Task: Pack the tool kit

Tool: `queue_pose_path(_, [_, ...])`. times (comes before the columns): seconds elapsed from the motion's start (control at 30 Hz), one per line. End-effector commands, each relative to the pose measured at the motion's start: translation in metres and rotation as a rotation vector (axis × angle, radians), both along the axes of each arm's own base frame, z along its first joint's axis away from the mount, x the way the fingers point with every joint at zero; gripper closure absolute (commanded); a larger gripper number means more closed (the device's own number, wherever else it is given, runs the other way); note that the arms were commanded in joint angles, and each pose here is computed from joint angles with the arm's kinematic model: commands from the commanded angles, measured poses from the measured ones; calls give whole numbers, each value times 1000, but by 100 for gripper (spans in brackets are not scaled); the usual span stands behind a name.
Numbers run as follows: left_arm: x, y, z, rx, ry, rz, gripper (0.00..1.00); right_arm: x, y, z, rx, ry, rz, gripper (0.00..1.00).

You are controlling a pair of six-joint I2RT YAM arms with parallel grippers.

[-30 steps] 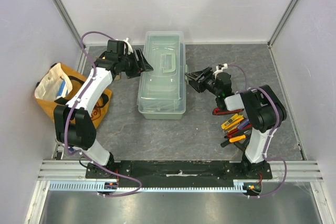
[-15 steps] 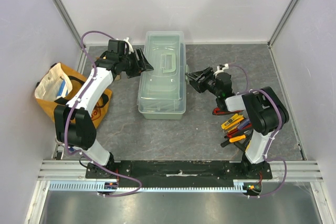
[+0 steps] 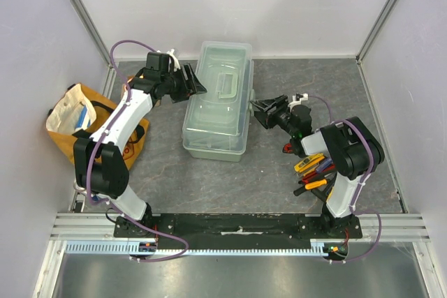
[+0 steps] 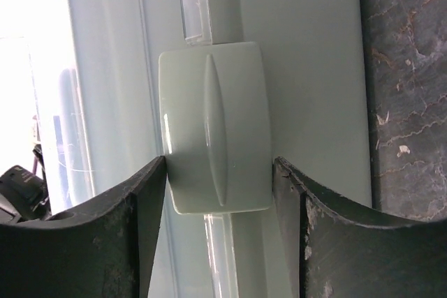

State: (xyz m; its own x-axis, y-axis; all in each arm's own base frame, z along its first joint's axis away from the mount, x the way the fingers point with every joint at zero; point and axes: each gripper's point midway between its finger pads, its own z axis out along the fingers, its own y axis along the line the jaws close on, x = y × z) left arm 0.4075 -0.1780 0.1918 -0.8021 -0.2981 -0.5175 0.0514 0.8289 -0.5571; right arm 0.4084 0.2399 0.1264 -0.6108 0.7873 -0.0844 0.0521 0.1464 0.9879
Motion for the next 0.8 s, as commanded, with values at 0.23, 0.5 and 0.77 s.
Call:
queue_pose_path(0.23, [-51,11,-96,171,339,-10,28,-32,17,103,223,-303,152,4])
queue_pose_path(0.5, [-53,10,-97,170,343,-19,28,-28,16,68,39,-207,138,6])
queue_pose_path(0.77, [-44,13,-83,174,295,-19,28,-28,-51,9,-415,60,-104,2])
